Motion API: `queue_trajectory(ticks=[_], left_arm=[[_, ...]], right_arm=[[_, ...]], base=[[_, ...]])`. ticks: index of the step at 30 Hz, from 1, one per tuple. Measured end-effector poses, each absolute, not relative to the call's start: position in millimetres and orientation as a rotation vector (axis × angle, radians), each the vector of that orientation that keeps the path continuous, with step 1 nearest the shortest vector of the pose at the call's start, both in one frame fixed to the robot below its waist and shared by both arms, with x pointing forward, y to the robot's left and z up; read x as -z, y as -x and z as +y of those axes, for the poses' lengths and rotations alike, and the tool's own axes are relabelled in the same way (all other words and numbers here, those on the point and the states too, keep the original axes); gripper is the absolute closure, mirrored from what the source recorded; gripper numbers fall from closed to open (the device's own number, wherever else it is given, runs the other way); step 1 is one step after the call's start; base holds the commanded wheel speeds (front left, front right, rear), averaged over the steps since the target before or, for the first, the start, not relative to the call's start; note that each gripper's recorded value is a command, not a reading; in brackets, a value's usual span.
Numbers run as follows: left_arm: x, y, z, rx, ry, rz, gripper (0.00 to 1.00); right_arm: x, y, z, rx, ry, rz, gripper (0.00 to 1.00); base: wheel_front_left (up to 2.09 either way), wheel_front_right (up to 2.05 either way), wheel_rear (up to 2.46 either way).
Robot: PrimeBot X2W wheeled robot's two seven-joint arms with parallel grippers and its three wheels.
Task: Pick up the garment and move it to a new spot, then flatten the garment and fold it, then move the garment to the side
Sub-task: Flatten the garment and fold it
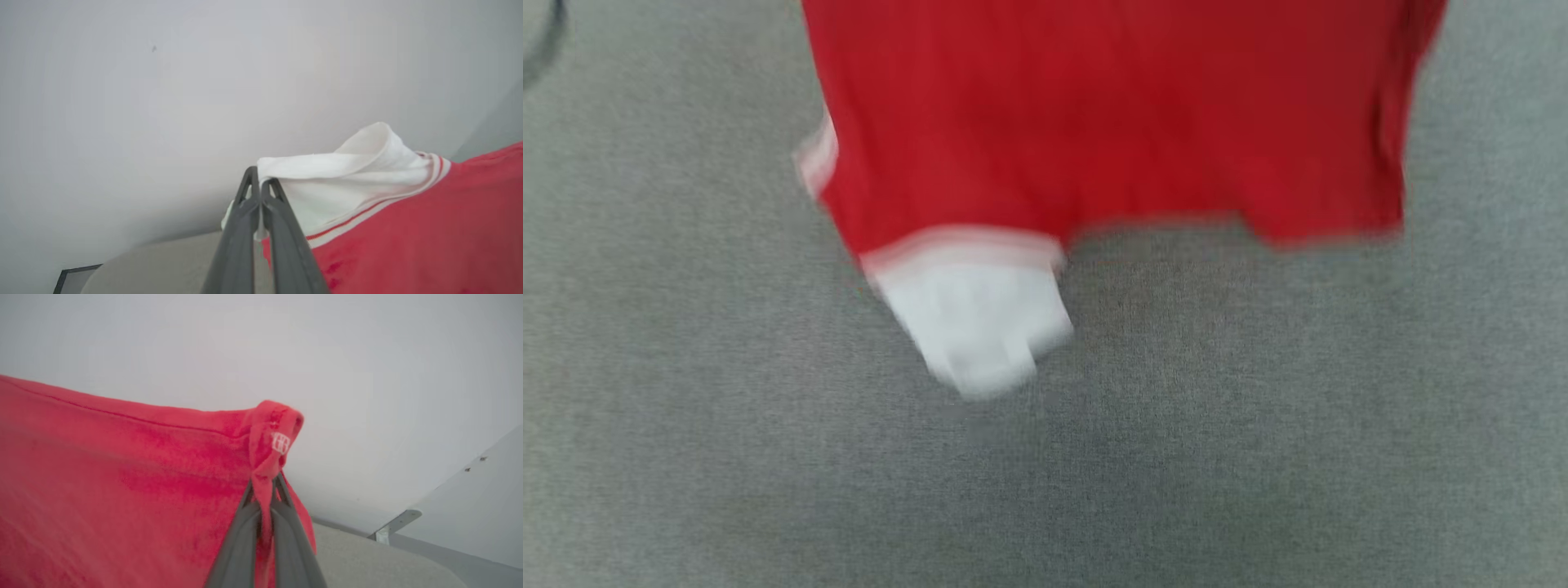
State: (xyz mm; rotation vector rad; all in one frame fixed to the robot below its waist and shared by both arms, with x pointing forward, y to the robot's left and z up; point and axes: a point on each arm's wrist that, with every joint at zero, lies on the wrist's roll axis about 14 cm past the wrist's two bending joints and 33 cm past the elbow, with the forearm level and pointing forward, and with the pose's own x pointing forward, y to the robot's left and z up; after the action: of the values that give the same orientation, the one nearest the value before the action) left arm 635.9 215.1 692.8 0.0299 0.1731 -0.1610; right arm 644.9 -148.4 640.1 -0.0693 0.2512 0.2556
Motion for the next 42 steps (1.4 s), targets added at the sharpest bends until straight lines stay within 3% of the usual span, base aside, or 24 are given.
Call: queue_trajectory(ticks=[4, 8, 11, 17, 24, 30, 42], left_arm=[[-744.3, -658.8, 215.9, 0.122, -0.076, -0.099, 1.0], [-808.6, -652.0, 216.3, 0.096, -0.132, -0.458, 1.0], [-810.9, -648.3, 216.6, 0.105, -0.137, -0.518, 1.0], [-717.0, -653.9, 228.7, 0.132, -0.156, -0.251, 1.0], [-593.1, -628.3, 237.6, 0.14, -0.106, 0.202, 1.0], [-507.1, -565.7, 230.1, 0.216, -0.049, 0.581, 1.0], [-431.2, -433.2, 224.9, 0.285, 0.064, 0.912, 1.0]], right_arm=[[-676.1, -671.2, -147.1, -0.205, 0.102, -0.001, 1.0], [-710.7, -680.6, -141.3, -0.184, 0.198, -0.233, 1.0], [-709.6, -682.4, -136.0, -0.189, 0.231, -0.274, 1.0], [-621.7, -681.1, -121.9, -0.23, 0.219, -0.012, 1.0], [-533.9, -651.2, -111.6, -0.267, 0.097, 0.264, 1.0], [-490.4, -613.9, -104.8, -0.313, 0.081, 0.424, 1.0], [-446.1, -533.1, -126.4, -0.401, 0.086, 0.61, 1.0]], base=[[0.0, 0.0, 0.0], [0.0, 0.0, 0.0], [0.0, 0.0, 0.0], [0.0, 0.0, 0.0], [0.0, 0.0, 0.0], [0.0, 0.0, 0.0], [0.0, 0.0, 0.0]])
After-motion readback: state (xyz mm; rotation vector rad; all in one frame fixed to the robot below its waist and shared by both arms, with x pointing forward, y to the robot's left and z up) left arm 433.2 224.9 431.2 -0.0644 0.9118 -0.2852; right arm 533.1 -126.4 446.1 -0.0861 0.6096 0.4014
